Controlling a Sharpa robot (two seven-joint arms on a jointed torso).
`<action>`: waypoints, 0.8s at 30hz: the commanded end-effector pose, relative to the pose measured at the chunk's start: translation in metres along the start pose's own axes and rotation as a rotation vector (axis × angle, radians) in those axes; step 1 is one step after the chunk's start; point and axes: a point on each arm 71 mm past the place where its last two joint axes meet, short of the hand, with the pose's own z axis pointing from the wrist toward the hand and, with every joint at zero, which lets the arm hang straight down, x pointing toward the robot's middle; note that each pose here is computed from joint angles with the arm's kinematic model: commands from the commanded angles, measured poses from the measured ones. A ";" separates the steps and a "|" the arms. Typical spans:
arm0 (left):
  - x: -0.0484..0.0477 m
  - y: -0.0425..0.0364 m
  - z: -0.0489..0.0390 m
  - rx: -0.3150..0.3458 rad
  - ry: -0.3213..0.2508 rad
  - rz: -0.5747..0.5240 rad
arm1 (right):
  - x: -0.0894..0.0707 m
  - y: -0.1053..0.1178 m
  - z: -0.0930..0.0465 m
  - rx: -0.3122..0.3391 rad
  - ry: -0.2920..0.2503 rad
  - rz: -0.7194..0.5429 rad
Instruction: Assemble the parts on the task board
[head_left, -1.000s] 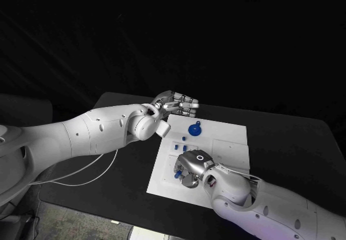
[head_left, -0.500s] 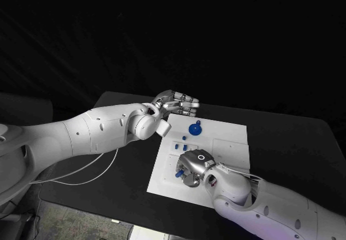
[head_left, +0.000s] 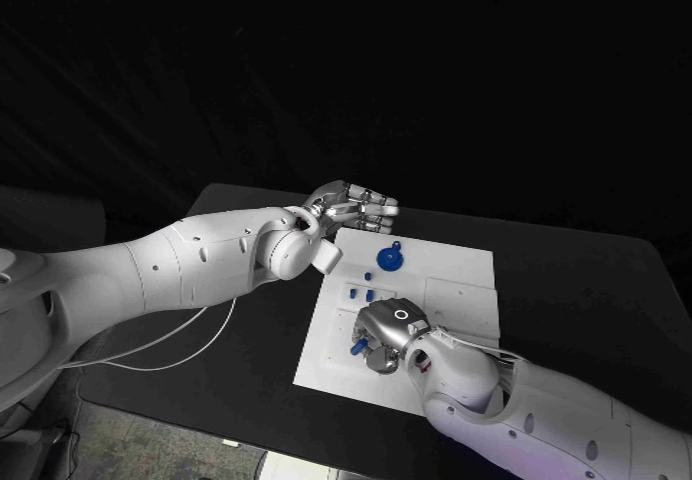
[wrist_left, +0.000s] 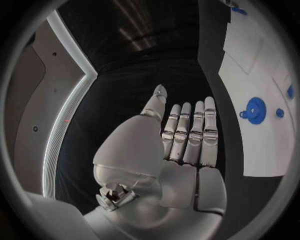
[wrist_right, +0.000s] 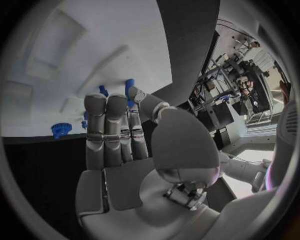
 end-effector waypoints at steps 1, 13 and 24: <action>0.0032 -0.0009 0.0008 0.006 0.021 -0.004 | 0.002 -0.001 0.000 0.020 0.020 -0.034; 0.0044 -0.0008 0.0014 0.005 0.024 -0.005 | 0.008 0.012 0.003 -0.026 0.077 -0.062; 0.0046 -0.0003 0.0014 -0.001 0.028 -0.006 | 0.012 0.018 0.004 -0.046 0.092 -0.068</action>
